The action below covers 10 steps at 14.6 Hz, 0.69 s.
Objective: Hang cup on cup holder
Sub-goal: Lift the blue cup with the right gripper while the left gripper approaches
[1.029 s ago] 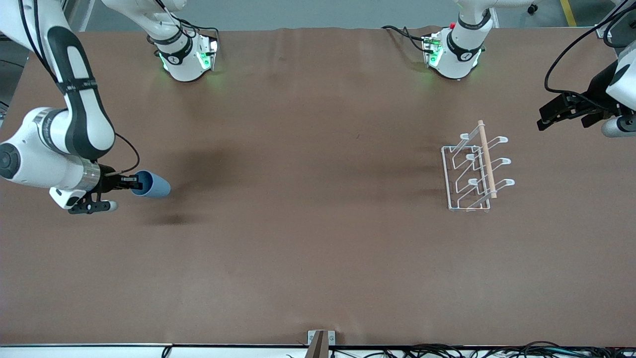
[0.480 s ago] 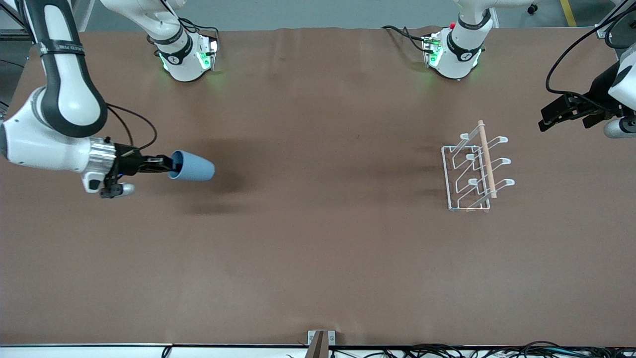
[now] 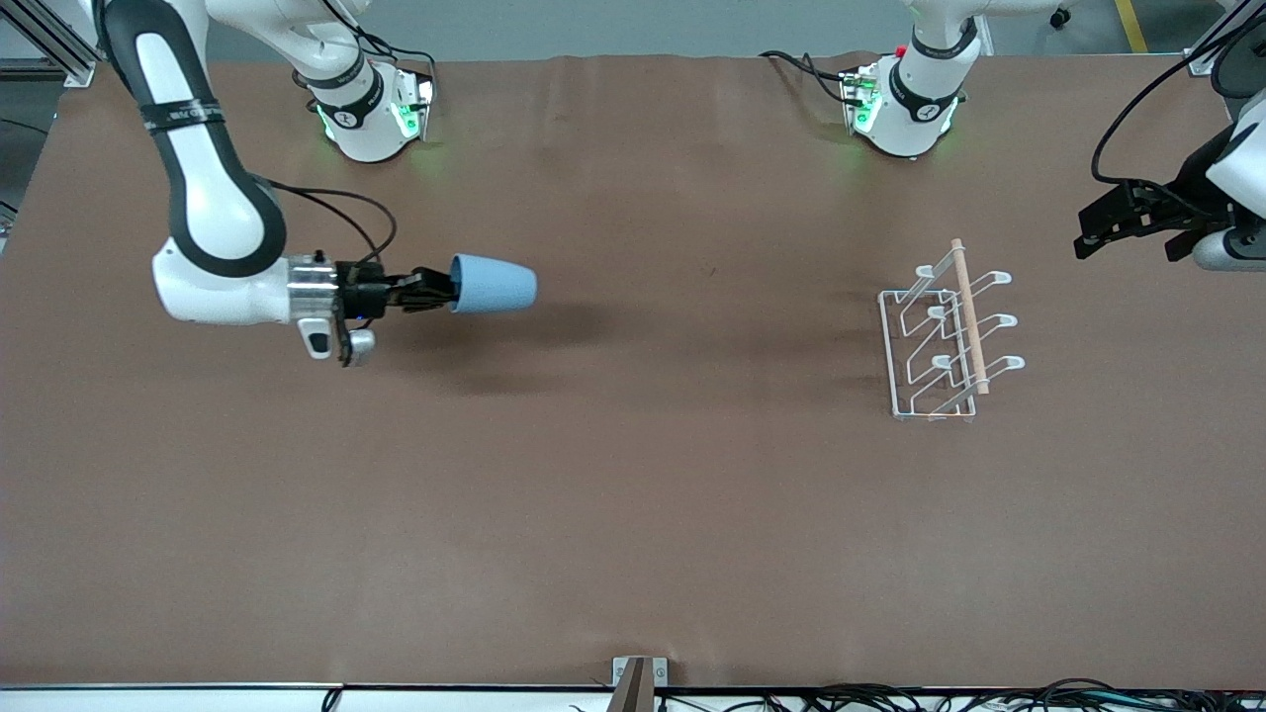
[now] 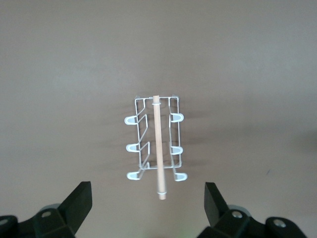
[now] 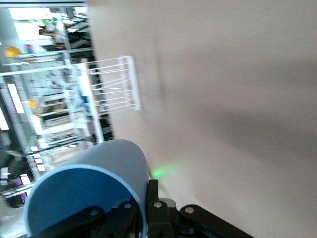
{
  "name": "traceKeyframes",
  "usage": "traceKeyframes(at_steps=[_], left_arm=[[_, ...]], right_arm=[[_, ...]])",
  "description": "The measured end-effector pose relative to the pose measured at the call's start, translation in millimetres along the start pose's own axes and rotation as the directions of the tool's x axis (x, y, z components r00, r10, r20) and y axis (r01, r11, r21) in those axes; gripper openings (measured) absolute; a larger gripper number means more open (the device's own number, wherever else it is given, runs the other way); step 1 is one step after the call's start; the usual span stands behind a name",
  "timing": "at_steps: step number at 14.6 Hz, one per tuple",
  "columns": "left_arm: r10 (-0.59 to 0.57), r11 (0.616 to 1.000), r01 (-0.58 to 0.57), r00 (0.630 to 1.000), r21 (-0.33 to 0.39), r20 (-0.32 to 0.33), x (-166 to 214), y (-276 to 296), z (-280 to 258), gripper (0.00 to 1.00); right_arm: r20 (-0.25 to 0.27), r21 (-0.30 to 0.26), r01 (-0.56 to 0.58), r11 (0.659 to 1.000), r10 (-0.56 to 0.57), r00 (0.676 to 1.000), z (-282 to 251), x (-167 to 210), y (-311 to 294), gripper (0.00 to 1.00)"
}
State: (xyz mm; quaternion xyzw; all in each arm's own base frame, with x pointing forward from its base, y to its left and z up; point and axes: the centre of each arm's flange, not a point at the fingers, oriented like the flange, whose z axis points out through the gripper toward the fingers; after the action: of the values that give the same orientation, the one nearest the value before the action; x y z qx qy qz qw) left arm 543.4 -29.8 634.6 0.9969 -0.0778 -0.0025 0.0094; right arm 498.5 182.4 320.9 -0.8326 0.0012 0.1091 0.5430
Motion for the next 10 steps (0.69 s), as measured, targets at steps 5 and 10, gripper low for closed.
traceKeyframes(at_steps=[5,10], left_arm=[[0.373,0.928,-0.373,0.928,-0.02,0.006,6.0,24.8,7.7,1.0],[0.657,0.752,-0.656,0.754,-0.064,-0.02,6.7,106.4,12.6,1.0]], right_arm=[[-0.045,0.179,0.023,0.984,-0.015,0.999,77.4,-18.5,-30.5,0.05],[-0.1,0.262,-0.005,0.965,0.032,0.994,137.2,-40.2,-55.8,0.05]])
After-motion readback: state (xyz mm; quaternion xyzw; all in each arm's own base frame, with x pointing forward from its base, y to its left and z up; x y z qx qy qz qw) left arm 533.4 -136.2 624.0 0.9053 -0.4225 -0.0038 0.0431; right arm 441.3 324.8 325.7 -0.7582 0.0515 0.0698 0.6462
